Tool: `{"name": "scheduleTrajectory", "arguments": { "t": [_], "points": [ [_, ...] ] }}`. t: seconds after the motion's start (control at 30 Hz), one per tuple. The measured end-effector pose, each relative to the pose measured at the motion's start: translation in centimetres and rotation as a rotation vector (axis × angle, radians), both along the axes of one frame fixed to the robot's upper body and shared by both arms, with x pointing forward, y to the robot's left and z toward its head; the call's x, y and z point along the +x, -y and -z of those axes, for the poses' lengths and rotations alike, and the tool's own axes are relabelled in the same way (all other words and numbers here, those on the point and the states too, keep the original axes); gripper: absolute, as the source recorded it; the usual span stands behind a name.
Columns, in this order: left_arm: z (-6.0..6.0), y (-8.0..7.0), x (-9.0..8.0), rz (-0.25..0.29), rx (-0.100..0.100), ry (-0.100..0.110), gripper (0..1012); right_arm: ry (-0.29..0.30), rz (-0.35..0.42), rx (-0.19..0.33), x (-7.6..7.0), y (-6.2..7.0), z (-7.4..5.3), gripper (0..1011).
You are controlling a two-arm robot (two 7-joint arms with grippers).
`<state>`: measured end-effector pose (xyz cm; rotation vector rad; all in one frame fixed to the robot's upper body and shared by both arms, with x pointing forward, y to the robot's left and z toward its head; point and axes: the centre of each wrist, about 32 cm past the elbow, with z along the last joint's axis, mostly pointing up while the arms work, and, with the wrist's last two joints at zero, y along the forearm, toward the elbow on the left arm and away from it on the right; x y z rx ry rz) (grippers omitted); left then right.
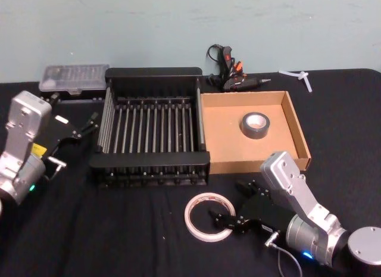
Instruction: Pick up the white tape and place it into the black box , Pick up the silver tape and place it into the brown box.
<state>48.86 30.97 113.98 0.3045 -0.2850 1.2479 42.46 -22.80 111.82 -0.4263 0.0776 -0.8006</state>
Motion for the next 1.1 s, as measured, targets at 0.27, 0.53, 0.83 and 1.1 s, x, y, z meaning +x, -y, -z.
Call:
{"name": "scheduleTrajectory", "arguments": {
  "t": [0.27,0.53,0.83,1.1],
  "points": [
    [0.00,0.00,0.00,0.000,0.000,0.000,1001,0.001,0.000,0.000,0.00,0.01,-0.01,979],
    [0.00,0.00,0.00,0.000,0.000,0.000,1001,0.001,-0.001,0.001,0.00,0.01,-0.01,809],
    [0.00,0.00,0.00,0.000,0.000,0.000,1001,0.001,0.000,0.001,0.00,0.01,-0.01,530],
    [0.00,0.00,0.00,0.000,0.000,0.000,1001,0.000,0.000,0.002,0.00,0.01,-0.01,280]
  ]
}}
